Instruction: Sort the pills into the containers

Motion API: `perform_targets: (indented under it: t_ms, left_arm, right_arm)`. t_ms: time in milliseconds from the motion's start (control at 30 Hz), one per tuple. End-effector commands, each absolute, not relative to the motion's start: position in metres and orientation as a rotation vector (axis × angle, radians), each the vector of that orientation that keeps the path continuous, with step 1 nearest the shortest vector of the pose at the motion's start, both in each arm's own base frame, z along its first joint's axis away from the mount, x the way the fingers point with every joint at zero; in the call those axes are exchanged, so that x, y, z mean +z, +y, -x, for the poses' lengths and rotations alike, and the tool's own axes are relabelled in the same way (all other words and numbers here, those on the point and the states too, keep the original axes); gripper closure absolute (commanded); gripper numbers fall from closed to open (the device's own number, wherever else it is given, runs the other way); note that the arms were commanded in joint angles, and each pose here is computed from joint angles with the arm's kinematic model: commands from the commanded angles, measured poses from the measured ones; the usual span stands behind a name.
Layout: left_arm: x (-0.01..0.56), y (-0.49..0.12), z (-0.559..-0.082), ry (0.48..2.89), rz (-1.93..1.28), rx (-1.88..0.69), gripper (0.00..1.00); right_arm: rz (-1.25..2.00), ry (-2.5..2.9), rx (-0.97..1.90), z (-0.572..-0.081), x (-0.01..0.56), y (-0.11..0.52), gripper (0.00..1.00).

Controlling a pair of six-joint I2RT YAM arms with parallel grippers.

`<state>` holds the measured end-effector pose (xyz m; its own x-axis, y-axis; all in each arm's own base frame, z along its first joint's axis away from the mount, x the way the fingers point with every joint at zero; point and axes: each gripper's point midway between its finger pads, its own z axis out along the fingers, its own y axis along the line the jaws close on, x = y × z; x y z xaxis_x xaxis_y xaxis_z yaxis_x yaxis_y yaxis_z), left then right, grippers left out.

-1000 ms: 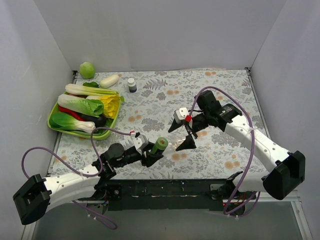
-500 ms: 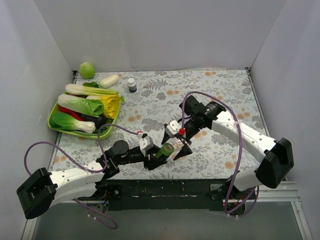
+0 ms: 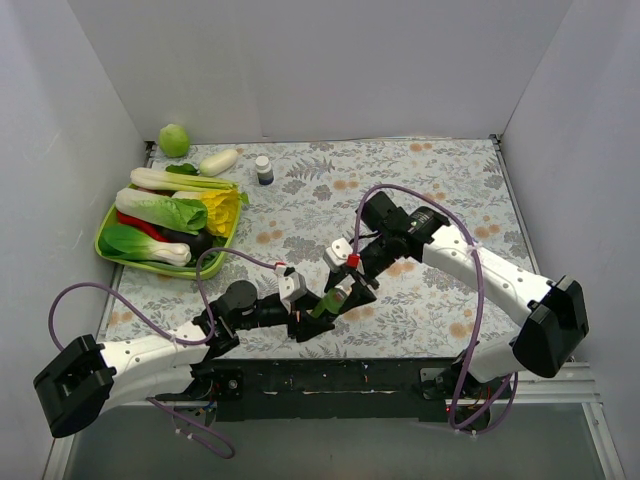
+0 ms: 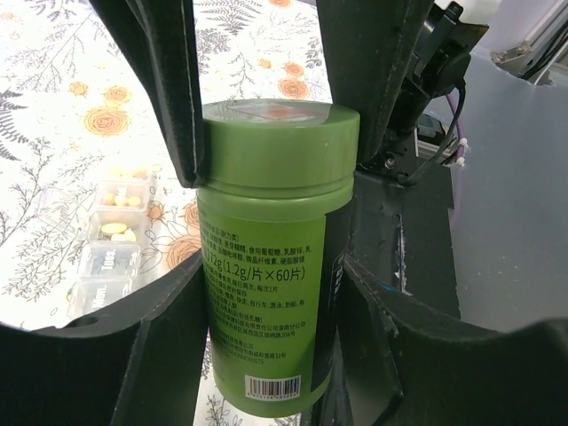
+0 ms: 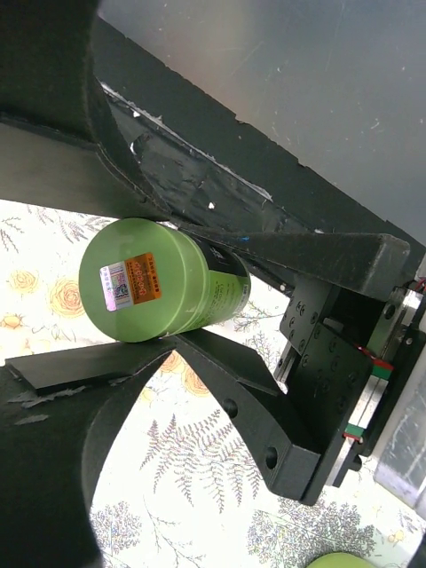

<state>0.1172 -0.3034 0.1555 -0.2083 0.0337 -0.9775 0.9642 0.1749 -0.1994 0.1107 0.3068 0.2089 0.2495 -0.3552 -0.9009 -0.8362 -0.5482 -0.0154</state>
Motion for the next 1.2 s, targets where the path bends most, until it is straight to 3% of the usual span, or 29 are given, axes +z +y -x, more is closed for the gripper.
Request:
perform_targets:
  t_ms: [0,100,133,267,333,500,600,700,733,833,1000,1167]
  left_arm:
    - [0.193,-0.305,-0.125,1.336,-0.936,-1.204,1.0]
    - [0.199,-0.305,-0.133,1.317,-0.899,-1.169,1.0]
    - [0.198,-0.305,-0.14,1.328,-0.879,-1.144,1.0]
    - [0.204,-0.302,-0.179,1.36,-0.751,-0.974,1.0]
    - [0.214,-0.296,-0.204,1.36,-0.664,-0.862,1.0]
    - [0.208,-0.293,-0.233,1.401,-0.59,-0.728,1.0]
    - [0.203,-0.297,-0.233,1.407,-0.604,-0.731,1.0]
    - [0.198,-0.301,-0.223,1.4,-0.654,-0.777,1.0]
    - [0.195,-0.301,-0.22,1.404,-0.663,-0.786,1.0]
    - [0.188,-0.307,-0.199,1.397,-0.762,-0.869,1.0]
    - [0.178,-0.308,-0.165,1.387,-0.894,-0.987,1.0]
    - [0.179,-0.304,-0.146,1.378,-0.944,-1.061,1.0]
  right_arm:
    - [1.989,1.177,1.222,-0.115,0.205,0.306,0.4]
    - [1.917,1.262,1.213,-0.123,0.208,0.311,0.51]
    - [1.882,1.318,1.235,-0.123,0.209,0.313,0.6]
    - [1.625,1.527,1.286,-0.147,0.212,0.328,0.8]
    - [1.443,1.715,1.289,-0.166,0.197,0.32,0.87]
    - [1.124,1.886,1.415,-0.187,0.2,0.315,0.91]
    - [1.123,1.87,1.445,-0.186,0.205,0.314,0.85]
    - [1.178,1.774,1.477,-0.185,0.218,0.312,0.59]
    - [1.197,1.745,1.487,-0.185,0.222,0.31,0.42]
    - [1.316,1.582,1.498,-0.183,0.247,0.303,0.21]
    - [1.6,1.204,1.374,-0.171,0.287,0.289,0.12]
    - [1.796,0.971,1.239,-0.15,0.267,0.284,0.09]
